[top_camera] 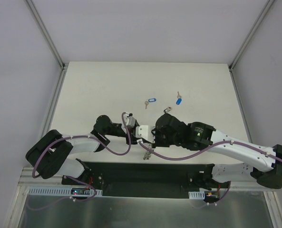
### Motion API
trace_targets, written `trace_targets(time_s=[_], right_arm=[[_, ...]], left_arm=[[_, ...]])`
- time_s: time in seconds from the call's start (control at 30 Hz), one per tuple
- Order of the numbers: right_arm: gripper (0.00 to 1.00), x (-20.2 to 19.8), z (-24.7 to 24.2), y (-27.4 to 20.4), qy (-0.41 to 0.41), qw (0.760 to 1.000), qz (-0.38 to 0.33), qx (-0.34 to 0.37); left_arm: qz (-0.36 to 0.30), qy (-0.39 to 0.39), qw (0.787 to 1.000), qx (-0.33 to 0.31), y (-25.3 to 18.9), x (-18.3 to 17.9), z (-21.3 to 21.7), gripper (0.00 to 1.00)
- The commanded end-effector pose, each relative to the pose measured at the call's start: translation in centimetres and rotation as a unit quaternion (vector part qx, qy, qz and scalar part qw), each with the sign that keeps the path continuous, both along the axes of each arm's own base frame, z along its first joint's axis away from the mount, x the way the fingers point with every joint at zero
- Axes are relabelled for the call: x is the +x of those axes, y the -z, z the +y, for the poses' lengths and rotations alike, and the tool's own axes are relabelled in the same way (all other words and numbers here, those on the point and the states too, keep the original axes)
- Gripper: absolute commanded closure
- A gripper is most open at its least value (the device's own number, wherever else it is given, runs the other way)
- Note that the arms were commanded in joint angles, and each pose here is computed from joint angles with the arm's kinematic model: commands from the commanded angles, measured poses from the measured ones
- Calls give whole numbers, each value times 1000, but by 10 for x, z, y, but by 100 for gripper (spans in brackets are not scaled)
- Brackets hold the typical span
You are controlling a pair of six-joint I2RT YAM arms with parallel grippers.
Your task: Put the keys on the keyring
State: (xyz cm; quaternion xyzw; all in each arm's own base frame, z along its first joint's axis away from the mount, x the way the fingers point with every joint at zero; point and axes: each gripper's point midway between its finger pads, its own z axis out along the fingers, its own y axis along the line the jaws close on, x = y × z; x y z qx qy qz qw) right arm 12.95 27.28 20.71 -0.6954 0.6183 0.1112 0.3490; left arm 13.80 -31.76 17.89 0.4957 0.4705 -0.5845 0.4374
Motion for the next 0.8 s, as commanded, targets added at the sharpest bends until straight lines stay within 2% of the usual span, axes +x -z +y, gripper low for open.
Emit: trace_targets(time_s=[0.0,0.67,0.77], right_arm=[[99,1,11,-29,-6,999,-15,49],[99,-1,14,-26,-9,999,-9,45],[99,-2,15,-26,-10,999,-9,46]], left_arm=[[-53,19,997,-49,-31,0,-2,72],[-53,13,996,-71,-45,0,-5,72],[-52,13,996,-71,-44,0,-5,76]])
